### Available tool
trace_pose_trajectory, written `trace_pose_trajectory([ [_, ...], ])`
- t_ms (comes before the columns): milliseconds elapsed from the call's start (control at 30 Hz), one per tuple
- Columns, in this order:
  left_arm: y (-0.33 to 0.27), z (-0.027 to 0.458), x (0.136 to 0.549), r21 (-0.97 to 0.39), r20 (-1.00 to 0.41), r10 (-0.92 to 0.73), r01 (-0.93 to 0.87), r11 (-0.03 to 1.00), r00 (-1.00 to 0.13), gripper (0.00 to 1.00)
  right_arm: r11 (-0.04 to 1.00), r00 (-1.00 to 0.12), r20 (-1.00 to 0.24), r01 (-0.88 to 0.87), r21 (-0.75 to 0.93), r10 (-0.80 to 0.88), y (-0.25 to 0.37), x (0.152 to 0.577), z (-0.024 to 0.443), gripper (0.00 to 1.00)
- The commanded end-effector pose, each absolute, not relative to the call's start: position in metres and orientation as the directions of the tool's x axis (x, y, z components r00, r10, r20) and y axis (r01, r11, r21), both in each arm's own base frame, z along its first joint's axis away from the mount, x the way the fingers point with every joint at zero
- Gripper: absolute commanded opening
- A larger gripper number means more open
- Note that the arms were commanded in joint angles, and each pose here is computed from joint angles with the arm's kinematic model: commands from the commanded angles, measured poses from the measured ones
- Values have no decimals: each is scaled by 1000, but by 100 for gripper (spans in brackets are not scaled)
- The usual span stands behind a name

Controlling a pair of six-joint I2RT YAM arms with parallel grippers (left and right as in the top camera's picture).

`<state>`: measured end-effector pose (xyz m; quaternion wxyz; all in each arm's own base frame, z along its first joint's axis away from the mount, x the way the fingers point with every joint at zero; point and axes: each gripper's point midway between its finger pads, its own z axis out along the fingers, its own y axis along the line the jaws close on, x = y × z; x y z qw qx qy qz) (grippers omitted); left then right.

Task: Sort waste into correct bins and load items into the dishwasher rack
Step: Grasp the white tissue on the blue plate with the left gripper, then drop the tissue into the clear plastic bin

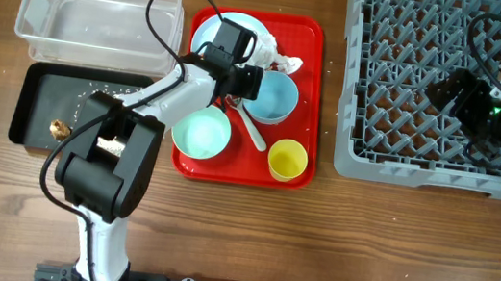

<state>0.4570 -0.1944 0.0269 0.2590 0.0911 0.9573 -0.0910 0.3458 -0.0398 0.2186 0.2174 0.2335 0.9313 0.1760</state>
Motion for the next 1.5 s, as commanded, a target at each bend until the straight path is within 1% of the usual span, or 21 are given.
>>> trace_pose_trajectory([
  [0, -204, 30, 458, -162, -516, 137, 253, 954, -846, 68, 843, -800, -343, 341, 416, 493, -42, 350, 221, 100],
  [33, -207, 33, 456, -179, -514, 138, 263, 948, -847, 57, 843, -800, -343, 342, 416, 493, -42, 350, 221, 100],
  [67, -210, 35, 455, -192, -513, 138, 270, 943, -847, 37, 843, -800, -343, 341, 415, 493, -42, 350, 221, 100],
  [100, -212, 39, 454, -206, -514, 138, 278, 938, -847, 29, 843, -800, -343, 342, 416, 493, -42, 350, 221, 100],
  [133, -214, 43, 453, -216, -516, 137, 283, 934, -845, 25, 843, -800, -343, 342, 416, 493, -42, 350, 221, 100],
  [200, -215, 53, 452, -226, -528, 134, 291, 930, -839, 24, 843, -800, -343, 341, 415, 492, -42, 350, 221, 100],
  [500, -219, 118, 445, -241, -609, 117, 324, 915, -784, 27, 843, -800, -341, 342, 416, 494, -42, 349, 221, 100],
  [600, -221, 116, 440, -240, -597, 126, 327, 914, -792, 12, 843, -802, -338, 344, 414, 493, -42, 348, 221, 100],
  [633, -221, 114, 438, -239, -587, 130, 325, 915, -799, 5, 843, -802, -337, 344, 415, 493, -42, 348, 221, 100],
  [733, -219, 112, 435, -239, -575, 132, 319, 917, -807, 4, 843, -801, -340, 343, 415, 493, -42, 349, 221, 100],
  [800, -212, 124, 438, -249, -587, 94, 291, 924, -804, 4, 843, -802, -337, 344, 414, 493, -42, 348, 221, 100],
  [900, -173, 170, 447, -258, -652, -12, 206, 944, -758, 4, 844, -803, -339, 341, 413, 490, -42, 348, 221, 100],
  [1000, -104, 218, 465, -211, -748, -121, 61, 976, -653, 4, 844, -801, -342, 340, 414, 491, -42, 349, 221, 100],
  [1100, -41, 228, 484, -181, -792, -197, -87, 980, -577, 4, 843, -801, -340, 342, 415, 493, -42, 349, 221, 100],
  [1167, -6, 213, 501, -180, -795, -237, -156, 971, -559, 5, 842, -800, -340, 343, 415, 494, -42, 349, 221, 100],
  [1267, 22, 172, 520, -173, -772, -269, -217, 961, -576, 9, 842, -801, -339, 344, 415, 494, -42, 349, 221, 100],
  [1300, 30, 156, 524, -168, -758, -277, -235, 958, -590, 22, 842, -801, -337, 344, 415, 494, -42, 348, 221, 100],
  [1333, 35, 144, 525, -164, -745, -284, -247, 955, -604, 42, 842, -802, -336, 345, 415, 494, -42, 348, 221, 100],
  [1367, 40, 132, 526, -160, -732, -290, -259, 953, -616, 80, 842, -802, -336, 344, 415, 493, -42, 348, 221, 100],
  [1400, 43, 126, 526, -157, -724, -294, -267, 951, -624, 100, 843, -802, -337, 344, 414, 493, -42, 348, 221, 100],
  [1467, 45, 124, 525, -156, -720, -298, -272, 950, -627, 100, 842, -802, -337, 344, 415, 493, -42, 348, 221, 100],
])
